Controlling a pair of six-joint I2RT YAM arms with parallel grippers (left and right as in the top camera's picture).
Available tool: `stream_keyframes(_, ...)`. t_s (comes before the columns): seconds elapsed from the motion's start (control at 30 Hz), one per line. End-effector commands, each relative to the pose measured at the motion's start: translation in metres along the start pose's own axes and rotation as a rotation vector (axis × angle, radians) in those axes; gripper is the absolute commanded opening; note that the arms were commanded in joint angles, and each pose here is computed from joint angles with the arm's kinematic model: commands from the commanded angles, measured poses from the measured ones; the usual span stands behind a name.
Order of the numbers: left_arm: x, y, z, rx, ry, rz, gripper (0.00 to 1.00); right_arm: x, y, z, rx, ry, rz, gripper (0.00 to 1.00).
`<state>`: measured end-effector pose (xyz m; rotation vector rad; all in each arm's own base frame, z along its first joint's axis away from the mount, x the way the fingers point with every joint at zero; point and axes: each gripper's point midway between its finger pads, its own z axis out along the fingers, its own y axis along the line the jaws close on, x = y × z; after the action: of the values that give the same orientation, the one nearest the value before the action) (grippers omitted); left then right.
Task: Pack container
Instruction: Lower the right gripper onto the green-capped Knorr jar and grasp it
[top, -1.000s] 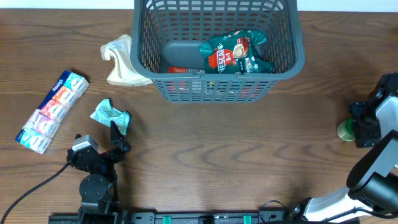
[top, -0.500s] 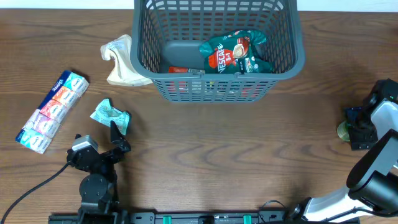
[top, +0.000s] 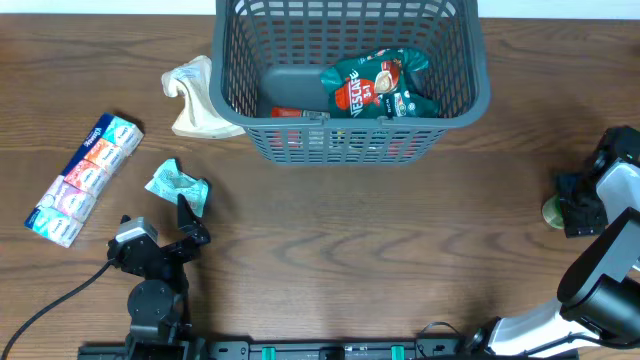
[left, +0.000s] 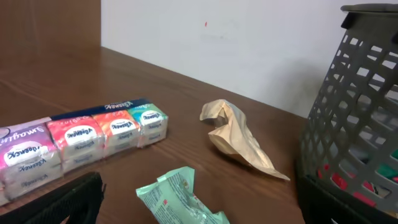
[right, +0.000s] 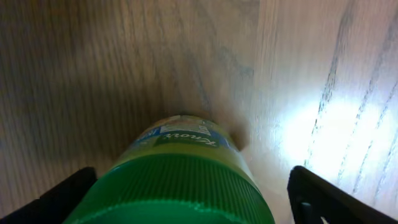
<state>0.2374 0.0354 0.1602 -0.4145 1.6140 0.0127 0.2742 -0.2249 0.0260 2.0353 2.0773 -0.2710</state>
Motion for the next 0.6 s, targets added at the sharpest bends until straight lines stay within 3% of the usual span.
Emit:
stream_keyframes(0.0, 0.0147, 0.006, 0.0021, -0.021, 0.03, 0.004, 0.99, -0.0017, -0.0026, 0.0019, 0.009, -0.008, -0.002, 0.62)
stream_keyframes(0.07, 0.0148, 0.006, 0.0021, -0.021, 0.031, 0.004, 0.99, -0.002, -0.0022, 0.0019, 0.007, -0.01, -0.002, 0.49)
stream_keyframes(0.2, 0.0147, 0.006, 0.0021, -0.021, 0.03, 0.004, 0.99, -0.0023, -0.0018, 0.0019, 0.006, -0.011, -0.001, 0.33)
stream_keyframes(0.37, 0.0147, 0.006, 0.0021, -0.021, 0.03, 0.004, 0.99, -0.0038, 0.0003, 0.0019, -0.003, -0.017, -0.01, 0.01)
stream_keyframes(0.57, 0.0147, 0.006, 0.0021, -0.021, 0.03, 0.004, 0.99, -0.0016, 0.0052, 0.0017, -0.026, -0.004, -0.041, 0.01)
